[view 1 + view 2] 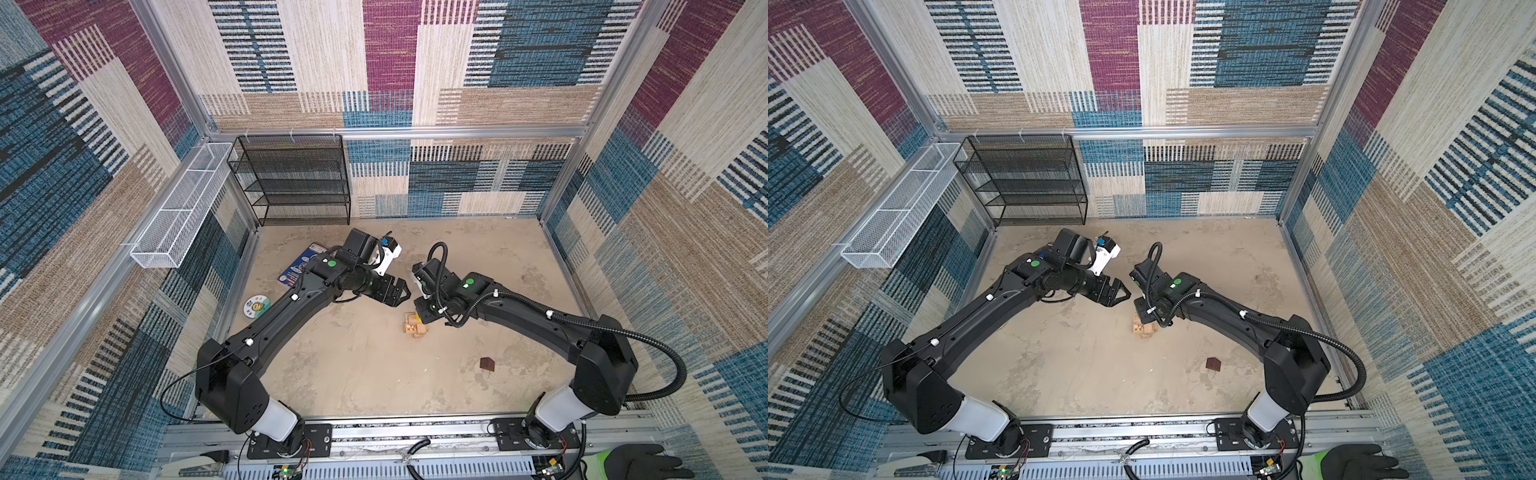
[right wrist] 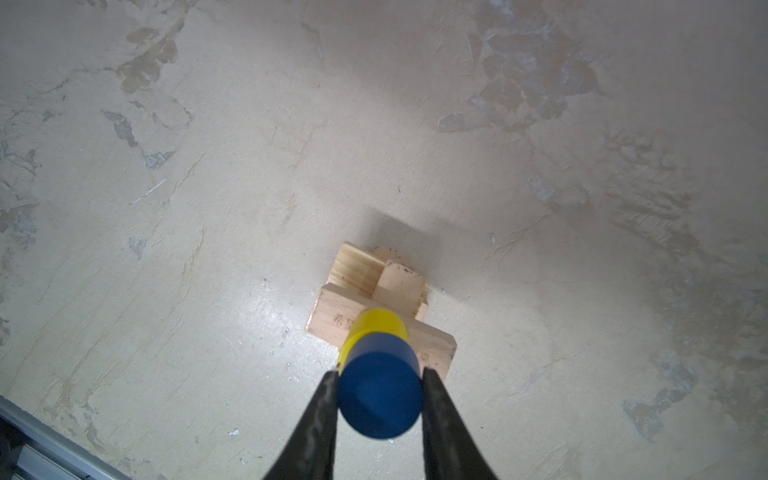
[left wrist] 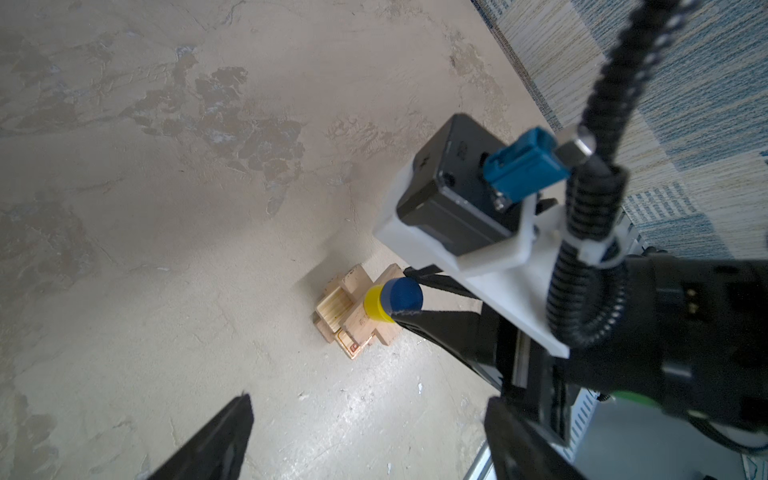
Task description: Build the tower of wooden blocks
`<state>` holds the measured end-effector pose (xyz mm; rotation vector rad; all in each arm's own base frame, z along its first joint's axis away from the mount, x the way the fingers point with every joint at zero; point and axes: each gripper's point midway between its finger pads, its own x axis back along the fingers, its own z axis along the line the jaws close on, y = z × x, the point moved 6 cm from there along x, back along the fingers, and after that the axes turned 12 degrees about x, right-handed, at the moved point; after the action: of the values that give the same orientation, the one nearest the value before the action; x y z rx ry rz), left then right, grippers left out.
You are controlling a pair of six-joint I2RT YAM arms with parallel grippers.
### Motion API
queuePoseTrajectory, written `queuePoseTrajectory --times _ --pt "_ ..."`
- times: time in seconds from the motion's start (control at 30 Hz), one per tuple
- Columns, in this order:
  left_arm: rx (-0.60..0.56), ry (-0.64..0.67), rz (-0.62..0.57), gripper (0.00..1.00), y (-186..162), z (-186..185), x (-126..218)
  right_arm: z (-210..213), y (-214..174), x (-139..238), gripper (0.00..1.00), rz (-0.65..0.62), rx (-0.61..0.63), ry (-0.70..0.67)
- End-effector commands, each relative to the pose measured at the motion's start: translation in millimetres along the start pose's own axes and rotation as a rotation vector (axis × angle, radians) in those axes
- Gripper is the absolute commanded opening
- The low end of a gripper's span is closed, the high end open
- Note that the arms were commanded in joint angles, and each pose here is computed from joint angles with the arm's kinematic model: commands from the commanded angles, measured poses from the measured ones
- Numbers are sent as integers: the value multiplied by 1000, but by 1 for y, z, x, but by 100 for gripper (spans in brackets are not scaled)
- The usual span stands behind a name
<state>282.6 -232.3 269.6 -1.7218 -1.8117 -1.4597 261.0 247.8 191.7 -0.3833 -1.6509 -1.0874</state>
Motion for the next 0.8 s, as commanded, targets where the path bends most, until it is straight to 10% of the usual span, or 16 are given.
queuePoseTrajectory --times 0.0,0.77 --pt "4 -16 -13 92 2 -3 2 0 5 2 31 -20 -10 2" --pt "8 -17 -8 92 2 -2 0 3 5 1 32 -19 -7 21"
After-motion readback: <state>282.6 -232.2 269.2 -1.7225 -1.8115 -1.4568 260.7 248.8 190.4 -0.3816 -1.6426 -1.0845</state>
